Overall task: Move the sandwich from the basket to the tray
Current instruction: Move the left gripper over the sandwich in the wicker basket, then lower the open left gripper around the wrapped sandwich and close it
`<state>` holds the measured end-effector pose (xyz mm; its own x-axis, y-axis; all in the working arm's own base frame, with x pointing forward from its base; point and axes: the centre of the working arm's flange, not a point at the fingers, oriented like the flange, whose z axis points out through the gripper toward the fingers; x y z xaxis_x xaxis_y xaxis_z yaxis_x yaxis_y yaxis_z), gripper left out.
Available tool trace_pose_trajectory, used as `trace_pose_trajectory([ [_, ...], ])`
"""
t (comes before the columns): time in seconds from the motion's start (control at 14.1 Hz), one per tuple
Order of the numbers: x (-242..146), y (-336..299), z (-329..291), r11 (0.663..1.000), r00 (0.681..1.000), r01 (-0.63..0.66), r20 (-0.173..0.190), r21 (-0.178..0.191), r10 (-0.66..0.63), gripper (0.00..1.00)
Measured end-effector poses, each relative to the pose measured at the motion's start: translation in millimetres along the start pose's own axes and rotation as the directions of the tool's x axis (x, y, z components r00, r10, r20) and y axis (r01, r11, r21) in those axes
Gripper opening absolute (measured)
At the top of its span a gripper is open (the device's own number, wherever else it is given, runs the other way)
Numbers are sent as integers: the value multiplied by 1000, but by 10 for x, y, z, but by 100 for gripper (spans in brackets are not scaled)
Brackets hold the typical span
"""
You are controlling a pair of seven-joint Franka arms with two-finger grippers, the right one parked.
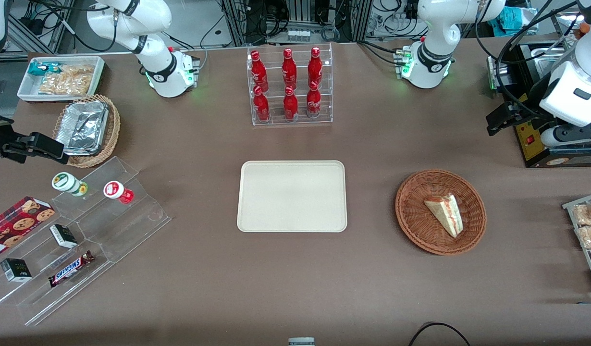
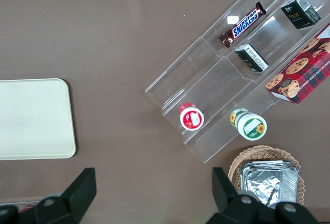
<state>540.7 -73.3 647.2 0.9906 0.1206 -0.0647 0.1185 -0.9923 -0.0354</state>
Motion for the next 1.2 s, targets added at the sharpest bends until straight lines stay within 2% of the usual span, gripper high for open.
trace_pose_trajectory([
  [0.42,9,-5,7,1000,1000,1,0,0,-1,100],
  [0.57,47,-62,111,1000,1000,16,23,4,-16,100],
  [0.64,95,-123,246,999,998,33,49,10,-33,100],
  [0.78,255,-246,658,996,991,83,99,21,-85,100],
  [0.85,353,-264,933,991,986,129,108,25,-131,100],
  [1.06,583,-199,1944,946,941,321,102,37,-323,100],
  [1.2,689,-159,2615,913,907,405,110,43,-407,100],
])
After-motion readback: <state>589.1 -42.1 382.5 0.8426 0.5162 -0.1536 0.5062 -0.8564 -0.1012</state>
